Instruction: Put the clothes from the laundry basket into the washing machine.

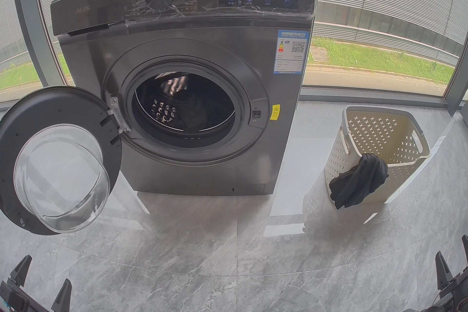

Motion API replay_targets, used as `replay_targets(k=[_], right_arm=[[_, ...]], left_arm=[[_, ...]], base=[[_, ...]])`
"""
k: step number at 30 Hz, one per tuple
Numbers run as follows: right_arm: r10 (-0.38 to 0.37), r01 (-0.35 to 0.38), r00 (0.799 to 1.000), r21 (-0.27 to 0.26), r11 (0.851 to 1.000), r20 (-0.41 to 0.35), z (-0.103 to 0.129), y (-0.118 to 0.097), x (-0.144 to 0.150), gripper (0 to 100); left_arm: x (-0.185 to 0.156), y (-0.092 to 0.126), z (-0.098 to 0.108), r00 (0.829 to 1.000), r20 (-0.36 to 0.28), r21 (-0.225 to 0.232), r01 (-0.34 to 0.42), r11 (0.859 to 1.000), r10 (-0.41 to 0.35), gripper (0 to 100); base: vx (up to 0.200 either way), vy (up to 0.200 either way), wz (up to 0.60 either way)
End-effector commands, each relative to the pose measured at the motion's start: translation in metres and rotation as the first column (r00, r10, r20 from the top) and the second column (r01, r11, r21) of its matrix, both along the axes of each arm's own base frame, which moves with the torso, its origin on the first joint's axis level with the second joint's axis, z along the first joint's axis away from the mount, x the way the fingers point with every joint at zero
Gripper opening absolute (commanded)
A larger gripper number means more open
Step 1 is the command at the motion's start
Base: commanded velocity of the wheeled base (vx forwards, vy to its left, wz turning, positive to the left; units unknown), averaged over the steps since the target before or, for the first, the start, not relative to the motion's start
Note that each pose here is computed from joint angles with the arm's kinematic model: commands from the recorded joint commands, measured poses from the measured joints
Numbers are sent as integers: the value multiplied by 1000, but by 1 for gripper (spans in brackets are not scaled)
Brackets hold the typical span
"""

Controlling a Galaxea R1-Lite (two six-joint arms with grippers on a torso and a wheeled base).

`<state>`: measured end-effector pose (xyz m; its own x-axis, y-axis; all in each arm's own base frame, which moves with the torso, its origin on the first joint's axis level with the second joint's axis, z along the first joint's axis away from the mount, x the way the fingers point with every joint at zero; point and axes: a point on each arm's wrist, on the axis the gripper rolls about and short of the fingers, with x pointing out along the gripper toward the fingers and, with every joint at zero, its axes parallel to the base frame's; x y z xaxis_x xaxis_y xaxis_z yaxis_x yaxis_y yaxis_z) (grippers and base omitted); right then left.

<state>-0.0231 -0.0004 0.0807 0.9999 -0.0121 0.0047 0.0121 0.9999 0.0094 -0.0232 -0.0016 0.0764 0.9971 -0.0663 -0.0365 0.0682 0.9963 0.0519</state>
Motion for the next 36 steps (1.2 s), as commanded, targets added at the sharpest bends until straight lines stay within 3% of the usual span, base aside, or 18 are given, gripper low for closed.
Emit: replay_targets(k=[1,36], right_arm=[[0,0,1000,0,1000,-5,-5,0,0,100],[0,0,1000,0,1000,-5,-5,0,0,100]], left_arm=[[0,0,-5,1000,-3,-2,-1,1000,1,100],[0,0,-5,1000,-2,-10,-2,1000,2,100]], base=[[0,0,0],[0,-194,0]])
